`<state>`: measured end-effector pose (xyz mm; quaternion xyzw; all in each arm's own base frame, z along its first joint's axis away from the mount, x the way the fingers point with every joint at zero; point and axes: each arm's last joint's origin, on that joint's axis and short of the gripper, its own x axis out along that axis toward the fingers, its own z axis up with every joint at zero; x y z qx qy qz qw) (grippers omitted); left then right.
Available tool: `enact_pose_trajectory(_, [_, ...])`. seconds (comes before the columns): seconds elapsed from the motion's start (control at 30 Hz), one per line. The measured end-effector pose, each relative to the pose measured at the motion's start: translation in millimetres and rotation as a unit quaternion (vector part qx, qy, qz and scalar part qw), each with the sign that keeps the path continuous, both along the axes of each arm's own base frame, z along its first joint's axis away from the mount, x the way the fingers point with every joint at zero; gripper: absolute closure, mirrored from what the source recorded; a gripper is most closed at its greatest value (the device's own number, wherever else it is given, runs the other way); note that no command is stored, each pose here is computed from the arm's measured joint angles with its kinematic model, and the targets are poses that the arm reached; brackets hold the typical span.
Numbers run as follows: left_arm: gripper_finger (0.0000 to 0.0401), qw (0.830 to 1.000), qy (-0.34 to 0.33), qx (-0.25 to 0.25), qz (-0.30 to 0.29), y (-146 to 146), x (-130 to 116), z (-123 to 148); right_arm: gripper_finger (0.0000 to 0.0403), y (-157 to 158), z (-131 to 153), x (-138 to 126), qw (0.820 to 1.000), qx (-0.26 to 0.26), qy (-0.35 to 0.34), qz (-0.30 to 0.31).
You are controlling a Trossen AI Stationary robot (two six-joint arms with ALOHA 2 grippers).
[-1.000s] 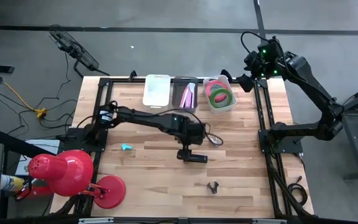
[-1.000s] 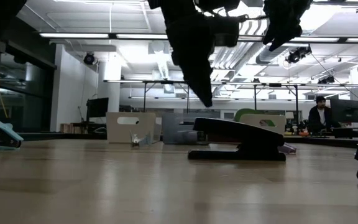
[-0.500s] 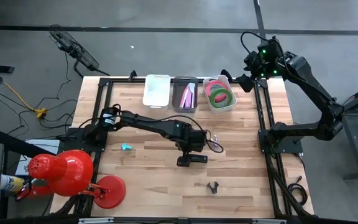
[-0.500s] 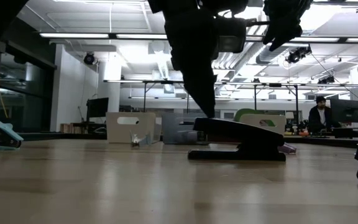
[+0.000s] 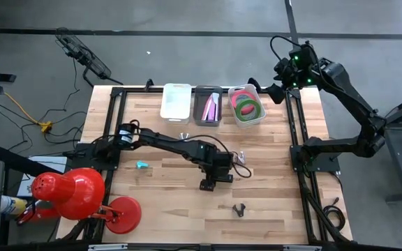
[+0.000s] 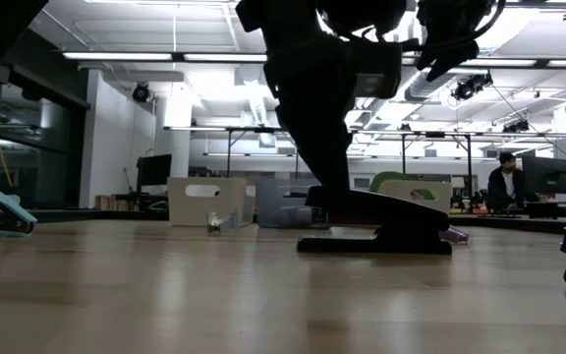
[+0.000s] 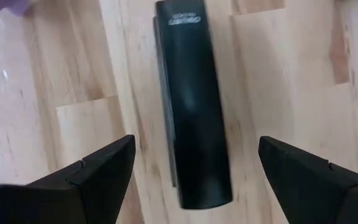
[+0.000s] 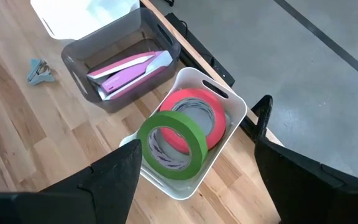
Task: Pick and place Stapler, Stapler remover, tape
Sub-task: Put the black stapler into the black bin
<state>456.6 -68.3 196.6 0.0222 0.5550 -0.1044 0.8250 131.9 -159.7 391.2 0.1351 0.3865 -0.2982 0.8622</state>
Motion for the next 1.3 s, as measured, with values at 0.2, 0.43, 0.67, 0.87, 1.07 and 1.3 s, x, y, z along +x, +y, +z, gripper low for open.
enact_pose_trajectory(0.2, [0.0067, 1.000, -0.007, 0.015, 0.000, 2, 1, 0, 0.0098, 0, 0, 0, 1.000, 0.001, 0.000, 0.001])
enact_pose_trajectory(0.43, [0.0067, 0.999, 0.000, 0.027, 0.024, 13, 5, -9, 0.0098, 0, 0, 0, 1.000, 0.002, 0.000, 0.001])
enact_pose_trajectory(0.67, [0.0067, 0.999, 0.002, 0.024, 0.027, 15, 11, -25, 0.0098, 0, 0, 0, 1.000, 0.005, 0.001, 0.000])
enact_pose_trajectory(0.87, [0.0087, 0.999, 0.007, 0.026, 0.035, 15, 12, -29, 0.0098, 2, -2, -1, 1.000, 0.014, 0.005, -0.002])
enact_pose_trajectory(1.07, [0.0169, 0.999, 0.008, 0.034, 0.041, 15, 12, -31, 0.0098, 2, -2, -2, 1.000, 0.020, 0.007, -0.003])
enact_pose_trajectory(1.3, [0.0278, 0.998, 0.014, 0.037, 0.044, 16, 11, -30, 0.0098, 2, -2, -2, 1.000, 0.021, 0.006, -0.005])
